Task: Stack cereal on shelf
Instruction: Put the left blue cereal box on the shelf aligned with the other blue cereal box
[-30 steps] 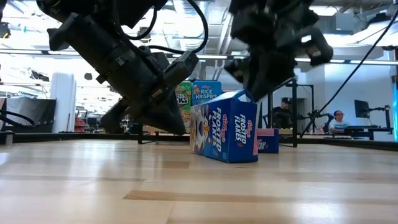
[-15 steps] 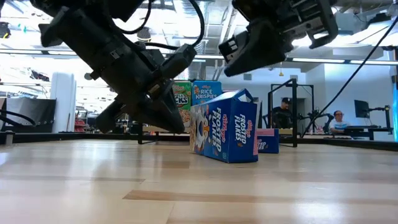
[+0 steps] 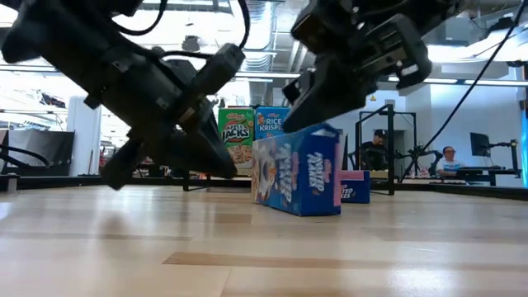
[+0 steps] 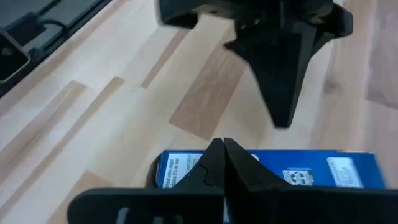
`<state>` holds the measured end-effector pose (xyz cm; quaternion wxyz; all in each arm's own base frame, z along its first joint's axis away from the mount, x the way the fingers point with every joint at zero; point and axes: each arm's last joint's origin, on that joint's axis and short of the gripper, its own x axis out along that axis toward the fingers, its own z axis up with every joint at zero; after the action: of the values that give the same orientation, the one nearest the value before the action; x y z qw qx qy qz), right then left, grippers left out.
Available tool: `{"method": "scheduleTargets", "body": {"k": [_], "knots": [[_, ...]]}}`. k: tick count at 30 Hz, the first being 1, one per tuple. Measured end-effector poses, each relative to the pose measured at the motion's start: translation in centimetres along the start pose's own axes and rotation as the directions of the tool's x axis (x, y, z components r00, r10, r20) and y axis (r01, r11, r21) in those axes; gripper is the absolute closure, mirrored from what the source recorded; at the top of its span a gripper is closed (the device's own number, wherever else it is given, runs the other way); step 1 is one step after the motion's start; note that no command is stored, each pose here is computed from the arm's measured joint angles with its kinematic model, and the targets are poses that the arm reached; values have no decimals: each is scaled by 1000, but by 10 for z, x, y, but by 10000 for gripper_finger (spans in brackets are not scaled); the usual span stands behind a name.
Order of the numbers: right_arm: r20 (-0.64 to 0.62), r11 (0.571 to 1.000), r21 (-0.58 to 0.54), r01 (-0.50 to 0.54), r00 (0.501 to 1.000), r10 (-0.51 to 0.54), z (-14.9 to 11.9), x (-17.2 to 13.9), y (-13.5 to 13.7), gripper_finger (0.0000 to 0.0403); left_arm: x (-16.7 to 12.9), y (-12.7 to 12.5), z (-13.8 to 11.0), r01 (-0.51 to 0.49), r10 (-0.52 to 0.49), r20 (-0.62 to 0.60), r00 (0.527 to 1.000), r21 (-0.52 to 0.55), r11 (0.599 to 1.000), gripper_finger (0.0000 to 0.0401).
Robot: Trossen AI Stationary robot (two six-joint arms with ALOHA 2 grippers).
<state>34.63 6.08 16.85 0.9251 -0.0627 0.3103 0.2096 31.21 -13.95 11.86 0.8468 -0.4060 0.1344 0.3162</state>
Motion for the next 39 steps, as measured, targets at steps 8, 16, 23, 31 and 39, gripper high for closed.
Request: {"method": "scheduleTargets", "body": {"k": [8, 16, 23, 31, 39], "knots": [[9, 1000, 24, -8, 1000, 7, -4, 11, 1, 388, 5, 1, -7, 25, -25, -22, 999, 0, 1000, 401], [173, 998, -42, 52, 984, -44, 34, -42, -1, 382, 4, -3, -5, 55, -54, -28, 998, 47, 997, 401], [48, 918, -393, 56, 998, -40, 31, -74, 2, 319, 4, -3, -5, 56, -55, -30, 998, 53, 997, 401], [-54, 795, -604, 58, 992, -113, 28, -66, 8, 140, 3, -4, -8, 77, -72, -98, 993, 48, 996, 401], [-269, 580, -806, -117, 946, -183, 31, -37, 22, 87, -3, -5, -16, 106, -94, -175, 980, 61, 992, 401]]}}
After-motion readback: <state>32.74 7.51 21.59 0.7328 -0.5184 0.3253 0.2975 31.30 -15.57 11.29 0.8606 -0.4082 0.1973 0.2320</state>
